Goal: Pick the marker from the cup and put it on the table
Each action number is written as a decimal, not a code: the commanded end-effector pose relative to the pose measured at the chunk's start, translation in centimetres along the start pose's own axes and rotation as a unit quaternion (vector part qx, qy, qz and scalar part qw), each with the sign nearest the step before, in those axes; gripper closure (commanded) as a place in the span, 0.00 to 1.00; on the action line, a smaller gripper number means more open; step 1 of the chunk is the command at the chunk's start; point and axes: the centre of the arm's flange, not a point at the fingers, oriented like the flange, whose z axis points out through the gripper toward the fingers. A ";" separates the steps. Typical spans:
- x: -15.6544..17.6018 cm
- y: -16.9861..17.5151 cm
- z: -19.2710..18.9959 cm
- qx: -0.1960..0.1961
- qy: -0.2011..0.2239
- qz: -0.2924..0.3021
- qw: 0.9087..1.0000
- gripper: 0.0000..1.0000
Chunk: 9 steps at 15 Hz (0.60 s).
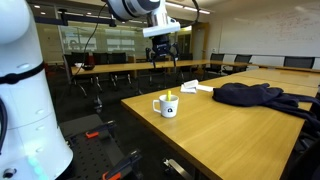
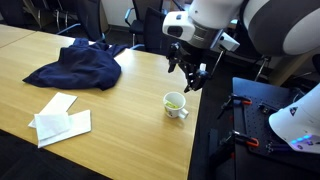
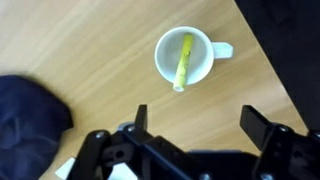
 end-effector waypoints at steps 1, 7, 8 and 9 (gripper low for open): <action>-0.5 -0.8 2.6 0.022 0.081 -0.053 0.995 0.00; -1.2 -1.3 5.7 0.104 0.159 -0.078 0.979 0.00; -1.9 -0.9 6.0 0.108 0.156 -0.076 0.979 0.00; -2.5 -0.4 6.4 0.110 0.146 -0.074 0.980 0.00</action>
